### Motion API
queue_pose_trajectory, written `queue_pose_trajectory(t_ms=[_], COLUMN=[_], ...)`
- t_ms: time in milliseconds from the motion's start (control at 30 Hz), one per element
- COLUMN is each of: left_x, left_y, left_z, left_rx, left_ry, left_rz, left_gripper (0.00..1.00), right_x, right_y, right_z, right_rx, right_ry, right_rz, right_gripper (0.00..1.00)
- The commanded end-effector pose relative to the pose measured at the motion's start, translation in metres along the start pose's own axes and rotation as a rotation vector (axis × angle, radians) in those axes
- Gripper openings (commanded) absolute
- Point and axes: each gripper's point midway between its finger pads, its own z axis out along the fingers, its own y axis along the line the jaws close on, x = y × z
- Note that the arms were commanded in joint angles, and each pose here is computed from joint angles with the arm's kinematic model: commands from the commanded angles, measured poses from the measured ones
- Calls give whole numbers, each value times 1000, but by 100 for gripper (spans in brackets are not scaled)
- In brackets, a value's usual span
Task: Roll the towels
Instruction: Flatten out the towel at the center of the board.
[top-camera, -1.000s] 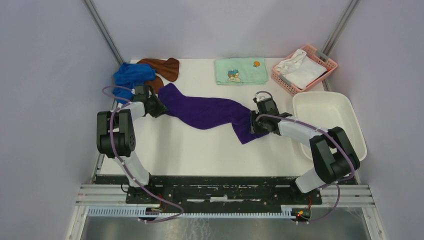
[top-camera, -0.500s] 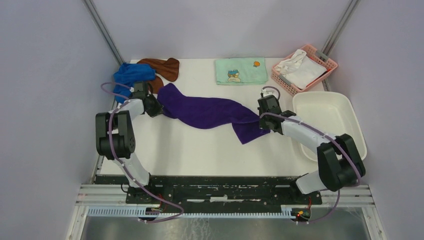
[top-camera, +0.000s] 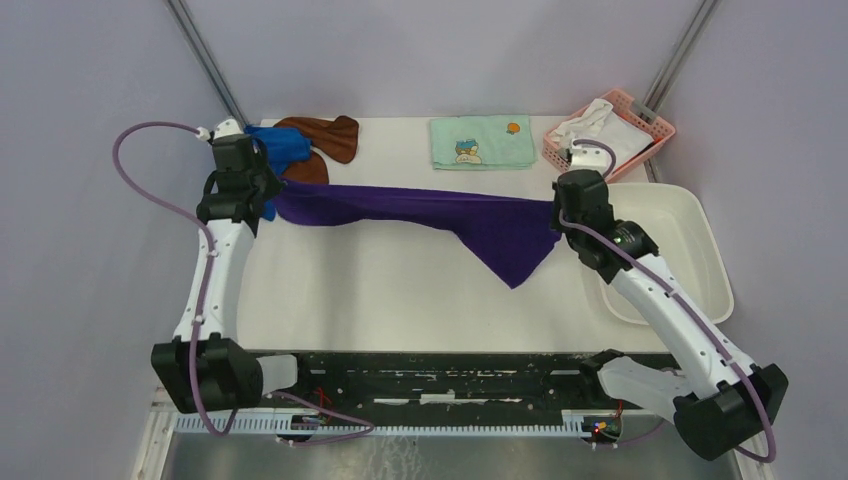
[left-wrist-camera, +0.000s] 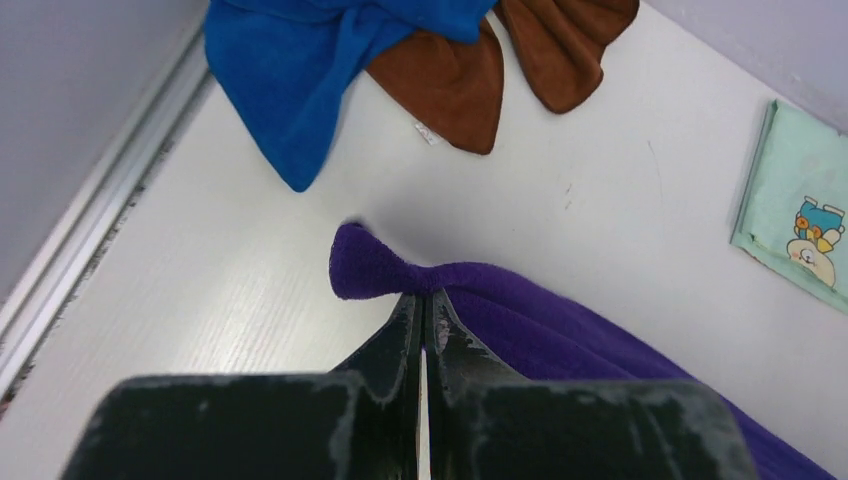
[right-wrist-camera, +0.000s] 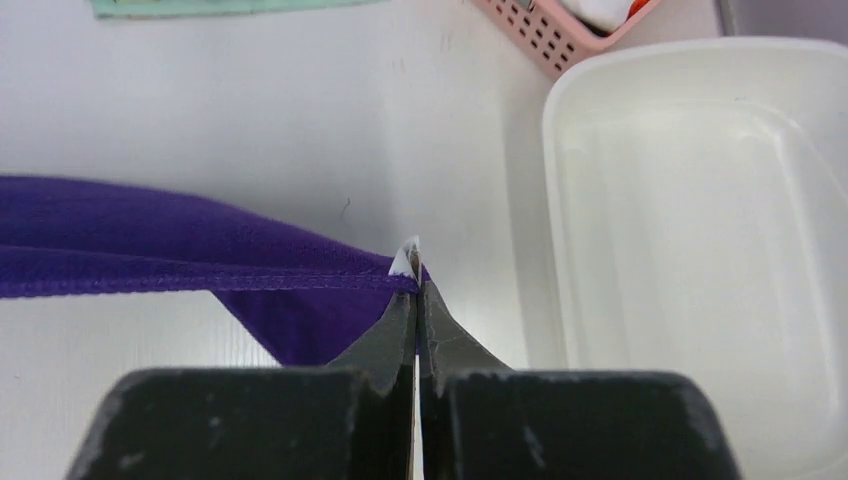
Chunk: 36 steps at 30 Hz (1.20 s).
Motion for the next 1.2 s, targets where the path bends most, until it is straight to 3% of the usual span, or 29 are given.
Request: queue_pose_trajectory(t_ms=[0, 167, 367, 700, 900, 1033, 1167], left_x=[-31, -65, -92, -56, -24, -14, -1], left_y=[22, -10, -36, 12, 33, 37, 32], left_z=[-30, -24, -39, -118, -147, -133, -90], left_rx=[-102, 0, 106, 20, -8, -38, -46], left_ry=[-92, -101, -132, -197, -171, -136, -72], left_rz=[73, 69, 49, 39, 35, 46, 59], left_gripper=[3, 3, 3, 3, 3, 6, 6], right_x=[-38, -79, -119, -74, -54, -47, -43], right_y=[-17, -18, -15, 0, 0, -2, -6], right_z=[-18, -13, -33, -101, -129, -117, -79], right_rx=[60, 123, 79, -261, -350, -301, -153], right_ry=[-88, -162, -245, -204, -129, -64, 12], right_rz=[-12, -31, -40, -85, -108, -97, -81], right_gripper=[0, 0, 0, 0, 0, 0, 0])
